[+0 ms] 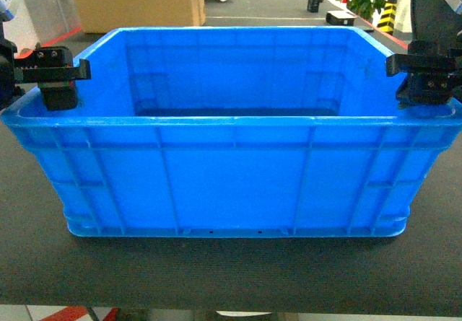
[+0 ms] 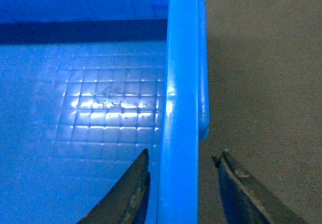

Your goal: Place box next to blue box on left shelf

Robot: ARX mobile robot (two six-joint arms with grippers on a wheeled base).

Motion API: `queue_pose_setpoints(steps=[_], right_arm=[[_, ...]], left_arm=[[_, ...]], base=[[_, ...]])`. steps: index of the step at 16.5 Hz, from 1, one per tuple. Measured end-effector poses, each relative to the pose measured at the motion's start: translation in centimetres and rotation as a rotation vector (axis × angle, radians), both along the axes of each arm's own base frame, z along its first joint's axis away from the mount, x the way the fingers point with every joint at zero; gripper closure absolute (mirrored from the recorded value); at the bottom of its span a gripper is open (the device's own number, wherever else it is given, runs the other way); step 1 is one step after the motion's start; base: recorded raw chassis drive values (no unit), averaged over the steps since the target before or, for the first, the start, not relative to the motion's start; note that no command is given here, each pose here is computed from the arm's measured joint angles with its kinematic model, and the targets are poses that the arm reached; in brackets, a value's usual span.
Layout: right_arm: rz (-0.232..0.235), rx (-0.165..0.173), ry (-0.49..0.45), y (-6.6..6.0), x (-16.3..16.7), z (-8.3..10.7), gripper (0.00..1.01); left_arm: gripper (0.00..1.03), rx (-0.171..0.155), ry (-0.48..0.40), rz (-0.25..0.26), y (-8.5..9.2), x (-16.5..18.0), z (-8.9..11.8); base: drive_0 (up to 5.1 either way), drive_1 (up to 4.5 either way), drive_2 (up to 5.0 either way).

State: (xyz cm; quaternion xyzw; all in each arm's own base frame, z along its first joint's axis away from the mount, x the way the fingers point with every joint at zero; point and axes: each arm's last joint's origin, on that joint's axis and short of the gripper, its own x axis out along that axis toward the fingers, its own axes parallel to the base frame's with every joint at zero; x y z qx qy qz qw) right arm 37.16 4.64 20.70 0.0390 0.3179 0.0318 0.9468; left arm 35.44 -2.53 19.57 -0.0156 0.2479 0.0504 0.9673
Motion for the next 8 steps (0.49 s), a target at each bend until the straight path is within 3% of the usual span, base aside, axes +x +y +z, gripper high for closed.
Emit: queue_pose_setpoints(steps=[3,5,8], right_arm=[[0.014,-0.003,0.001,0.12,-0.02,-0.01,0.88],[0.005,0.014,0.0,0.24,-0.02,0.01,0.91],[0.004,0.022,-0.014,0.25,0.04,0.07,0.92]], left_arm=[[0.71,-0.005,-0.001,-0.015,-0.18,0.0,0.02],[0.89,-0.004,0.004,-0.035,-0.27,-0.02,0.0],[0.91,-0.002,-0.019,-0.043,-0.26,0.06,0.23]], base=[[0.0,0.0,0.0],[0.0,0.0,0.0],[0.0,0.0,0.0]])
